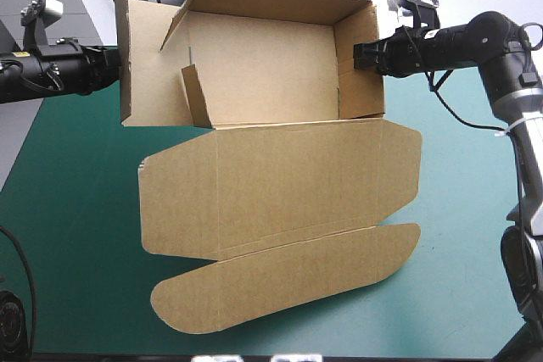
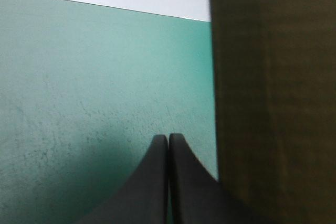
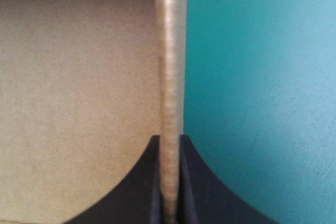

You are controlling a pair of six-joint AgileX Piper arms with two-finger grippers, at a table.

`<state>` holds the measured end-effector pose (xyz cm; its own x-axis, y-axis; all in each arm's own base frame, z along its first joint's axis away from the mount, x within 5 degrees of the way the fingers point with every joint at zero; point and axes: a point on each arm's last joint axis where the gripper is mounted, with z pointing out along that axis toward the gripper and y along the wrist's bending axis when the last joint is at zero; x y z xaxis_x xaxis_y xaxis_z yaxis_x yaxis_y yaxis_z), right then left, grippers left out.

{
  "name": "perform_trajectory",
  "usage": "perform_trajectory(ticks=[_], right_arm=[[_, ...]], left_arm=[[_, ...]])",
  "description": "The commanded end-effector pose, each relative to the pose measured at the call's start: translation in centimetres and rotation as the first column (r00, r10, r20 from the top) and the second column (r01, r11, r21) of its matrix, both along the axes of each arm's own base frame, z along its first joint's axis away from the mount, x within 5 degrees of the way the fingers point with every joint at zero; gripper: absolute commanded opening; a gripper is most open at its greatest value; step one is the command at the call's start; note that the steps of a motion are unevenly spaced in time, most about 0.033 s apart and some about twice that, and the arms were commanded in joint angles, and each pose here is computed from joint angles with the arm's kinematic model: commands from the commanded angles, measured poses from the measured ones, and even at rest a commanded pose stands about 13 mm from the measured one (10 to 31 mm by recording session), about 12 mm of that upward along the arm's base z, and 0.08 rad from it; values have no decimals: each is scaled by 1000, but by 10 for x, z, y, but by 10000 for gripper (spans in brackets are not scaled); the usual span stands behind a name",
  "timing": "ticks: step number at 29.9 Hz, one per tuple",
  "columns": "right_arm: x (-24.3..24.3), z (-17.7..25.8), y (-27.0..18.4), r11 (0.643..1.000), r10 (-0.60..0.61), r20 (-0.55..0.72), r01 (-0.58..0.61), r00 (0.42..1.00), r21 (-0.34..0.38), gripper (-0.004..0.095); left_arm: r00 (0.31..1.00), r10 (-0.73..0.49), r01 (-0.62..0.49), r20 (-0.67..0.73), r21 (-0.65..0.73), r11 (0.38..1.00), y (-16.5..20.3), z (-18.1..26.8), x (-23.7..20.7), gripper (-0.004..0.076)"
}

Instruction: Fold the box

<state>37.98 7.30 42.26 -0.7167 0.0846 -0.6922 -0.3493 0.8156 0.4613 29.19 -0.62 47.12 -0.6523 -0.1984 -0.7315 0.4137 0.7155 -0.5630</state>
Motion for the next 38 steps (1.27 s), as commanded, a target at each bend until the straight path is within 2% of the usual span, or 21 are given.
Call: perform_trajectory(ticks=[1,7,12,18,25,33,36,38], right_arm=[[-13,30,5,998,-11,110,4,994,59,-18],[-12,27,1,999,-37,97,36,995,13,-17],[-6,20,2,999,-36,81,35,996,13,-18],[-1,14,11,1000,-22,74,21,997,16,-18],[3,11,13,1000,-26,77,25,997,13,-18],[4,12,13,999,-32,87,31,996,17,-18],[4,11,13,999,-32,88,32,996,3,-18],[3,10,12,999,-31,84,32,996,-13,-18]], left_arm=[[995,-33,39,90,-64,997,-14,23,-13,-9],[995,-57,63,83,-70,996,-16,24,-16,-9],[994,-70,79,89,-97,992,-18,27,-18,-9],[987,-125,135,100,-93,987,-39,27,-19,-9],[989,-99,106,114,-57,993,-51,26,-15,-9],[984,-156,162,82,-70,984,-68,18,-8,-8],[983,-171,176,72,-72,982,-73,15,-6,3],[982,-176,181,69,-74,981,-74,15,-6,37]])
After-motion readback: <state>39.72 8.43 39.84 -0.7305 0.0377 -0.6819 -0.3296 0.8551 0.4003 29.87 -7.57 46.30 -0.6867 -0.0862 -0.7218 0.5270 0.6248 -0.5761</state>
